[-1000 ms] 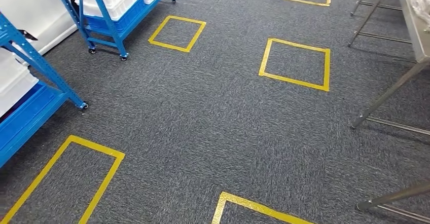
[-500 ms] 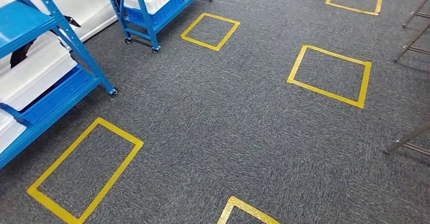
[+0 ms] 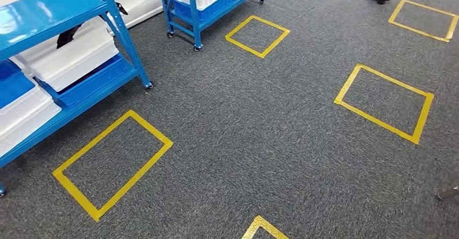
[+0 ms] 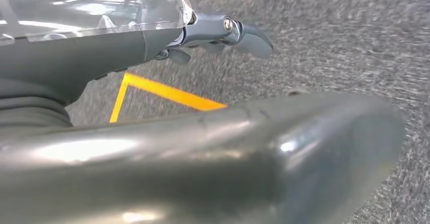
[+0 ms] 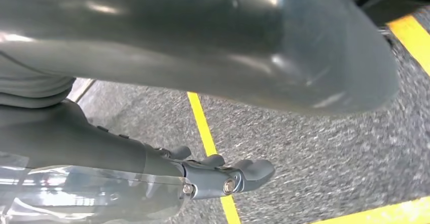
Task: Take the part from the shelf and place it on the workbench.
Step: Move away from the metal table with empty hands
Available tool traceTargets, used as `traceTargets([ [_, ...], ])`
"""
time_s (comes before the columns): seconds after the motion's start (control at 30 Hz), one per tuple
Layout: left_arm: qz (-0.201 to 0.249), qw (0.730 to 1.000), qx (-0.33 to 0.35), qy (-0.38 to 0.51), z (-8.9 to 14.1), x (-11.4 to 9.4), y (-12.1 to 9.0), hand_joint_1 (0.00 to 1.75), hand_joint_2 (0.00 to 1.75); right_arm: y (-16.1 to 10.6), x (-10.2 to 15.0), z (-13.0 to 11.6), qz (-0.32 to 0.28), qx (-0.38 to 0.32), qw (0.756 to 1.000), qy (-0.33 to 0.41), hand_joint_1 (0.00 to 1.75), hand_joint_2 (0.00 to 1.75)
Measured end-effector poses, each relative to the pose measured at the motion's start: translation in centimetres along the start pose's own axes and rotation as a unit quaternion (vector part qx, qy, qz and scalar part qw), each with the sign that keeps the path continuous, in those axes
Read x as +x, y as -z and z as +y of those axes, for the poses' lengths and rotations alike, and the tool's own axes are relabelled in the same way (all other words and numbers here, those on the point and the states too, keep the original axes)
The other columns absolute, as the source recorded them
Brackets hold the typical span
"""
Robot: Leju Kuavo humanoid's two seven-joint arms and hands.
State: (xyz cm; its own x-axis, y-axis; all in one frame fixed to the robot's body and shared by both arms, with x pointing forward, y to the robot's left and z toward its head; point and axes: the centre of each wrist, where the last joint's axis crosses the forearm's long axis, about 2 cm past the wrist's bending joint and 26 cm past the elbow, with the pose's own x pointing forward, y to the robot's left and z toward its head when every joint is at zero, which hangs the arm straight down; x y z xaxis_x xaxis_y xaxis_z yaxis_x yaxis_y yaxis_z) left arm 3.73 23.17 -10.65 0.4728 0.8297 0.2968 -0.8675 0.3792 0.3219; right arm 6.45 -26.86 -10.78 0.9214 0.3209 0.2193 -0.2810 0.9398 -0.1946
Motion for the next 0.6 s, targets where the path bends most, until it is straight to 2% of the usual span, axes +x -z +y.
traceTargets([
  [0.6, 0.005, 1.000, 0.003, -0.012, 0.02, -0.27, -0.10, 0.00, 0.00, -0.02, -0.70, -0.12, 0.009, -0.003, 1.000, 0.026, 0.00, 0.00],
])
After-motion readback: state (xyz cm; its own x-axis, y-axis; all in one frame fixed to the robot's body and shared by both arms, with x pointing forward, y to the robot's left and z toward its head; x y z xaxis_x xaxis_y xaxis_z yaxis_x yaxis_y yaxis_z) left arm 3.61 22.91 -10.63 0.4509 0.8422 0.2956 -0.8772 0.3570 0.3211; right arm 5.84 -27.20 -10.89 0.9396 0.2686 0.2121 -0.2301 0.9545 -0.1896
